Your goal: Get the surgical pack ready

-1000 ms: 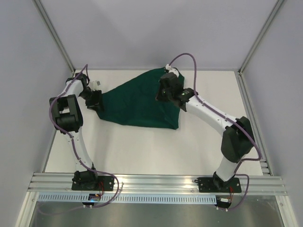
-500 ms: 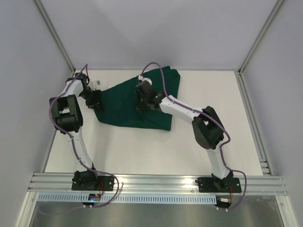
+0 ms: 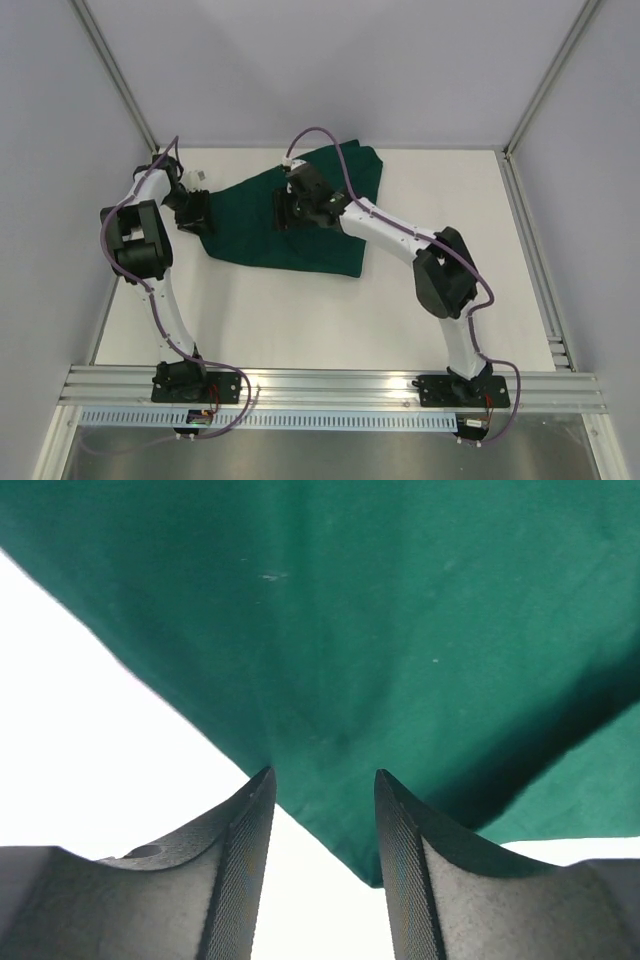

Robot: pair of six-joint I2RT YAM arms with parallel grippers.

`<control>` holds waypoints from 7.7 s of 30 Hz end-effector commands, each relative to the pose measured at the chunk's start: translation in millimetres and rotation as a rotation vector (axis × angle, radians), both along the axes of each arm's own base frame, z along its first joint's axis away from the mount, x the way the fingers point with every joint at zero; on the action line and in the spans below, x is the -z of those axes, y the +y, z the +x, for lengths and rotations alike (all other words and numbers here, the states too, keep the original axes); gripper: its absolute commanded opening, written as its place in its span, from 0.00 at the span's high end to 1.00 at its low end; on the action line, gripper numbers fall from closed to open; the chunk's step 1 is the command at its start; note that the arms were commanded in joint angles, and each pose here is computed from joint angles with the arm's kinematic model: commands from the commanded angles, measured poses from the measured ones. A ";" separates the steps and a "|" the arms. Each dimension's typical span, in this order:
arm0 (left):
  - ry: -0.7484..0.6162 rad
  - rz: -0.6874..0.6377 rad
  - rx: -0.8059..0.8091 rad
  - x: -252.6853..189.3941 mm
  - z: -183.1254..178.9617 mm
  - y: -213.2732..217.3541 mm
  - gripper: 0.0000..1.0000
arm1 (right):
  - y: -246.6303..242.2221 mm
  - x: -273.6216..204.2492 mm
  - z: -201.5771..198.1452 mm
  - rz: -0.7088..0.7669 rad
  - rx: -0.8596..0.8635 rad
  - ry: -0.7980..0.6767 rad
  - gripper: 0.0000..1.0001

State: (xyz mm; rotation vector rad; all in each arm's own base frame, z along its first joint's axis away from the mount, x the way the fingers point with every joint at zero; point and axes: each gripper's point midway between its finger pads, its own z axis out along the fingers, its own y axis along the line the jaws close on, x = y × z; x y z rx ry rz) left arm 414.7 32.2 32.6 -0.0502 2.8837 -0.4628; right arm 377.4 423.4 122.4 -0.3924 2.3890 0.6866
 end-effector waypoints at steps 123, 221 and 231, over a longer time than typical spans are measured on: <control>-0.511 -0.443 1.010 -215.5 -114.0 -335.3 0.40 | -181.4 -25.1 27.3 0.125 0.390 0.140 0.50; -0.067 -0.219 0.649 -64.3 -119.7 -187.5 0.41 | -179.0 70.1 4.2 -0.047 0.141 0.330 1.00; -0.160 -0.278 0.557 -117.6 -130.3 -164.0 0.36 | -170.9 80.1 -58.6 -0.048 -0.121 0.387 0.99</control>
